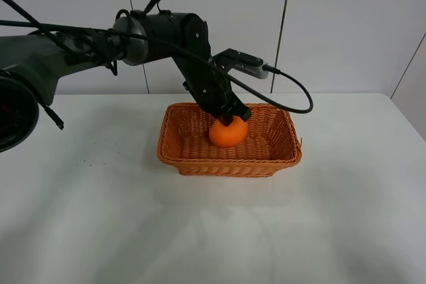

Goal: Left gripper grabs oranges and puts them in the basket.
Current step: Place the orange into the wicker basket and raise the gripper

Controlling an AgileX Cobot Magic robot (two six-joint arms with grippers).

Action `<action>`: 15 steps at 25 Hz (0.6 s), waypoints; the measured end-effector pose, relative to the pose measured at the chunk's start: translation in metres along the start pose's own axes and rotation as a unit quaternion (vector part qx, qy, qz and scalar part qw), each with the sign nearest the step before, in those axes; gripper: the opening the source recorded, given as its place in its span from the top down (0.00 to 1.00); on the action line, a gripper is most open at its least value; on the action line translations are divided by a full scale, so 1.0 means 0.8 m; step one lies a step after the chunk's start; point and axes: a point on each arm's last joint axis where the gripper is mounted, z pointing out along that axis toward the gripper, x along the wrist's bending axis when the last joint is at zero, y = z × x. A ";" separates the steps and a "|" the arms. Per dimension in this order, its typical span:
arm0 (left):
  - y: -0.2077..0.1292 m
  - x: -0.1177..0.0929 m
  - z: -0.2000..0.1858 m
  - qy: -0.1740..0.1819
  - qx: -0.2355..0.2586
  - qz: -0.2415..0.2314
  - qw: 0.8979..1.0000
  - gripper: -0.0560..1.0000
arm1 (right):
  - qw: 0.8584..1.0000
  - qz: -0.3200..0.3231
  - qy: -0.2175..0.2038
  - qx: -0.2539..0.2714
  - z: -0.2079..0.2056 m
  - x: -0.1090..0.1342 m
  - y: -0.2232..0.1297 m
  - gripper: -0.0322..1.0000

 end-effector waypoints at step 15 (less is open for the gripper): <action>-0.009 0.004 0.038 0.002 0.025 0.002 1.000 0.80 | 1.000 0.000 0.000 0.000 0.000 0.000 0.000 0.30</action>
